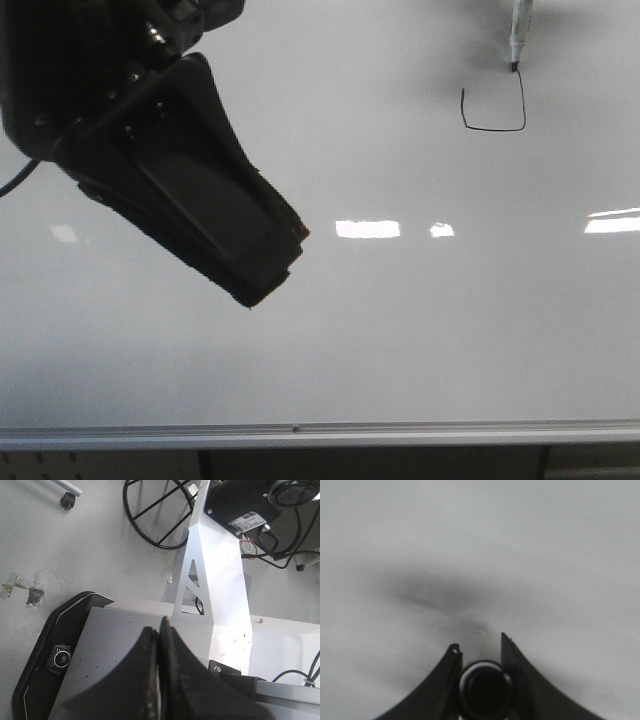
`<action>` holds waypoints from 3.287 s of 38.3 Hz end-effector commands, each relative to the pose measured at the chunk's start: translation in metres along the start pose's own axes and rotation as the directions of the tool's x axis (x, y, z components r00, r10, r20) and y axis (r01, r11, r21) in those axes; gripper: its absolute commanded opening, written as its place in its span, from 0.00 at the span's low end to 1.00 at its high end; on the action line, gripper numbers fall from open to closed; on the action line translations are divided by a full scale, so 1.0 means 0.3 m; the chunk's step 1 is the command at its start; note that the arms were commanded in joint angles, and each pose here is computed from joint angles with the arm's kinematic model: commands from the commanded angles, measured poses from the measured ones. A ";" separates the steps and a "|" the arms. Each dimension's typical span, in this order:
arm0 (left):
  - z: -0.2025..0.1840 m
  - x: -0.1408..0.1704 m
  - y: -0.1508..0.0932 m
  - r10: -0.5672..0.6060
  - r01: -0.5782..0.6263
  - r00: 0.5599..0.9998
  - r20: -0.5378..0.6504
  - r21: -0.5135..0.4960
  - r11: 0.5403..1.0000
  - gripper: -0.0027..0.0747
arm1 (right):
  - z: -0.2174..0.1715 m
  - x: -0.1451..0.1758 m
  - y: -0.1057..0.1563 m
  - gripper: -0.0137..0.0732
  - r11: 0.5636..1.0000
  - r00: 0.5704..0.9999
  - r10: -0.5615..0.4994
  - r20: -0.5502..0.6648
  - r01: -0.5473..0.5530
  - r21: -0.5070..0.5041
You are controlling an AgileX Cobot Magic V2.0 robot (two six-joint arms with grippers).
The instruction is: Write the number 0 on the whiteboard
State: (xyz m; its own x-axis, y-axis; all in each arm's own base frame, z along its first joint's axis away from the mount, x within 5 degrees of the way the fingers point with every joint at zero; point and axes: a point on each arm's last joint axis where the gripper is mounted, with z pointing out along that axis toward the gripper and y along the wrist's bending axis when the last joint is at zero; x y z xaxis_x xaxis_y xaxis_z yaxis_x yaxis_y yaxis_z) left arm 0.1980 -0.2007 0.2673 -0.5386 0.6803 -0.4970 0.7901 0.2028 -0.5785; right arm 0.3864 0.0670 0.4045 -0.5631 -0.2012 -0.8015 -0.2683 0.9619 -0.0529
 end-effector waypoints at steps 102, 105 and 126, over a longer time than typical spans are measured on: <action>-0.052 -0.090 -0.109 0.167 -0.220 0.944 0.285 0.165 0.961 0.01 | -0.299 0.392 0.372 0.09 0.477 0.978 0.020 -0.205 -0.190 -0.858; -0.051 -0.088 -0.108 0.172 -0.222 0.945 0.279 0.161 0.962 0.01 | -0.297 0.391 0.371 0.11 0.483 0.979 0.025 -0.202 -0.189 -0.855; -0.089 -0.036 0.075 0.016 0.021 0.992 0.125 -0.292 0.956 0.01 | -0.450 0.343 0.310 0.56 0.740 0.985 0.055 0.164 0.070 -0.669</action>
State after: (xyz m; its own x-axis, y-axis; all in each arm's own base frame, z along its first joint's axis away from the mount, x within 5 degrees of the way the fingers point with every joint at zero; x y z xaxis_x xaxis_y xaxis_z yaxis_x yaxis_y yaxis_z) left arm 0.2190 -0.1946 0.2622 -0.4926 0.6576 -0.5701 0.8646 0.2952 -0.4066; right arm 0.2128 0.1191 0.3718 -0.5594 -0.1736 -0.8105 -0.7471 0.5293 0.4021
